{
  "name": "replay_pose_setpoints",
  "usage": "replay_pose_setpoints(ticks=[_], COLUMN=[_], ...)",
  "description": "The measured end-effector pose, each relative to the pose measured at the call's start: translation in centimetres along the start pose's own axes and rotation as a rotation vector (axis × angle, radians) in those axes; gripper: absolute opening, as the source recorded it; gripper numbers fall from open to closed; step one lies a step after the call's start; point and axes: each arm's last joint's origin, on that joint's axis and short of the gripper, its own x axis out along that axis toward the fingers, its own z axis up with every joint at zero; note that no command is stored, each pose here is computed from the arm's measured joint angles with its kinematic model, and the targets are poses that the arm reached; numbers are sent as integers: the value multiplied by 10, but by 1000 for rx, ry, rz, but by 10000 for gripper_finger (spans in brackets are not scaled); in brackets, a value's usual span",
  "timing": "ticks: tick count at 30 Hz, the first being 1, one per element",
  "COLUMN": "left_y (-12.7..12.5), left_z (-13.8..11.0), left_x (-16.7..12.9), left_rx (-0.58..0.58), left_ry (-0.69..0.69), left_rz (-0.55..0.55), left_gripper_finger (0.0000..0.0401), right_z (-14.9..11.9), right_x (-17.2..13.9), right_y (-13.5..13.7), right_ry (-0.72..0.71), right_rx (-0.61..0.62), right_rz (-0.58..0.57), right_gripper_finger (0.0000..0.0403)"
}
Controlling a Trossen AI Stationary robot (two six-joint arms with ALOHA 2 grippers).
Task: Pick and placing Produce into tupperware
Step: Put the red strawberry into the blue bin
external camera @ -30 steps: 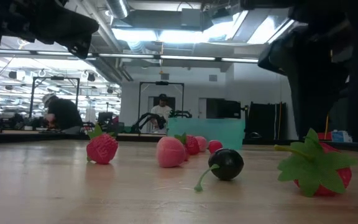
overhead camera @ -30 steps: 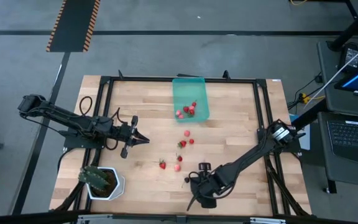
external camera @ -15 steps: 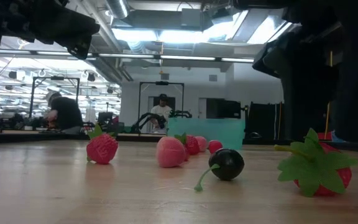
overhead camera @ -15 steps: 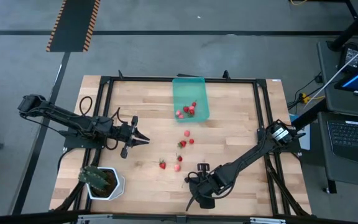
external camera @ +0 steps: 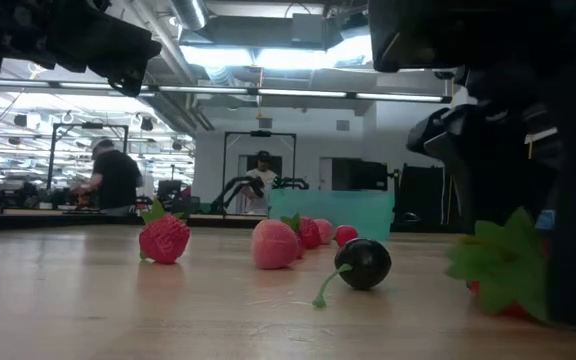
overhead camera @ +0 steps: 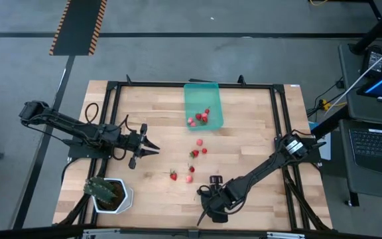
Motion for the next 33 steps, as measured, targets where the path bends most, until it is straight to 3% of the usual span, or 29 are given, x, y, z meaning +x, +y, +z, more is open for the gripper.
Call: replay_pose_setpoints(ticks=[8, 15, 33], left_y=[0, 0, 0], left_z=[-2, -2, -3], left_x=[0, 0, 0], left_rx=[1, 1, 1], left_ry=[17, 25, 30], left_rz=[1, 2, 2], left_gripper_finger=[70, 55, 21], right_z=[0, 2, 8], right_x=[2, 2, -4], right_y=[0, -3, -9], right_ry=[-1, 2, -30], right_rx=[7, 39, 61], right_rz=[-3, -6, -14], right_gripper_finger=[201, 137, 137])
